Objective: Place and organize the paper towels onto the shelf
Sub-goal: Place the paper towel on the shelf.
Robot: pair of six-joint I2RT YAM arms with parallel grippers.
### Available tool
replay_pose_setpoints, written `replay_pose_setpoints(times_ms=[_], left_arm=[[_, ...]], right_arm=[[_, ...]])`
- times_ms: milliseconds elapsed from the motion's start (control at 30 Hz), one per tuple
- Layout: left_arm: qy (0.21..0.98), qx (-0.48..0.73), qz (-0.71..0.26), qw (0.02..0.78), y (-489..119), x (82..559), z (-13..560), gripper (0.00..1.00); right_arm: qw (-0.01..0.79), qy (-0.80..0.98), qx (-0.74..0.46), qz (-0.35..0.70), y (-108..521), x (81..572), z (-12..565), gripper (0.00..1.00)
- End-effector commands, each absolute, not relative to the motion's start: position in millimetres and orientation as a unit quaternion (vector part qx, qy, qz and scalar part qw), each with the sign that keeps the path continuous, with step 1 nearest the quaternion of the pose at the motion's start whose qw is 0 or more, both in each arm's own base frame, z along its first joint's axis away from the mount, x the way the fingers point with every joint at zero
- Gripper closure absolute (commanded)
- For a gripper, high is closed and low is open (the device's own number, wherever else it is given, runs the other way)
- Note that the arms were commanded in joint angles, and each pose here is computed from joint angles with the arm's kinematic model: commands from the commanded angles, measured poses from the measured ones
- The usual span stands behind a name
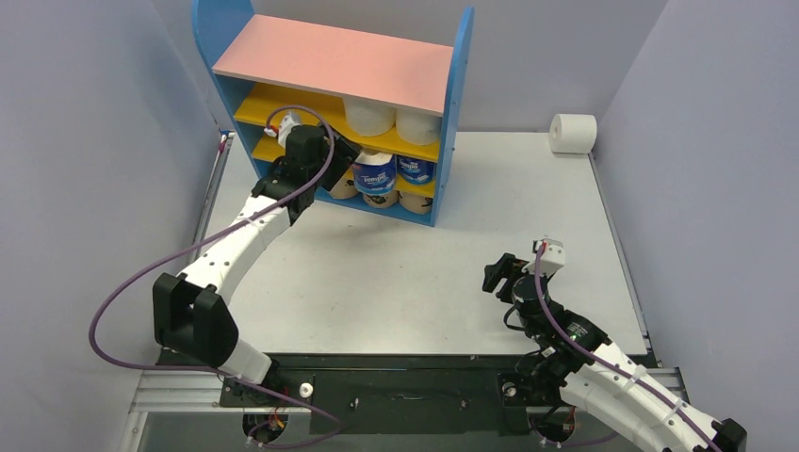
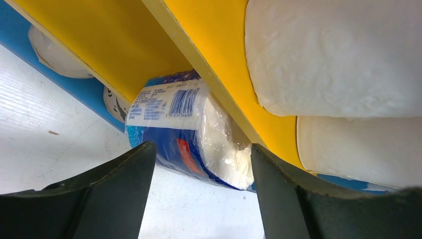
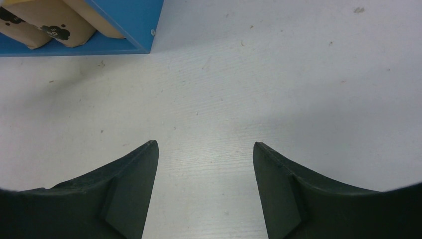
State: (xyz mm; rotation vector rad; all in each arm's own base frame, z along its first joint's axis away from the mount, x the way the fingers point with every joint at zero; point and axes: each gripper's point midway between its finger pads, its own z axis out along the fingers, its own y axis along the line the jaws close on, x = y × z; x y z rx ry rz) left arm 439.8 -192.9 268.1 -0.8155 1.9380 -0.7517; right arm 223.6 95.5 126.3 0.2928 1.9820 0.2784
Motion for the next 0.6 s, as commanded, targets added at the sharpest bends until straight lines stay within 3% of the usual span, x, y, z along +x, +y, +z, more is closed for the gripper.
replay_pose_setpoints(times_ms=[0,333,567], left_arm=[[0.746,-0.317,-0.327,0.486,-179,434,311,0.32],[0.738,-0.164,-0.314,0.575,-168,389,299,0.32],[0.738,-0.097,-0.351,0.569,-191,373,262,0.33]], right_arm=[[0.547,0.818,0.136,0.115,91,227,134,0.35],[0.548,0.818,0.134,0.114,91,228,133,0.35],[0.545,0.82,0.131,0.112,92,229,132,0.35]])
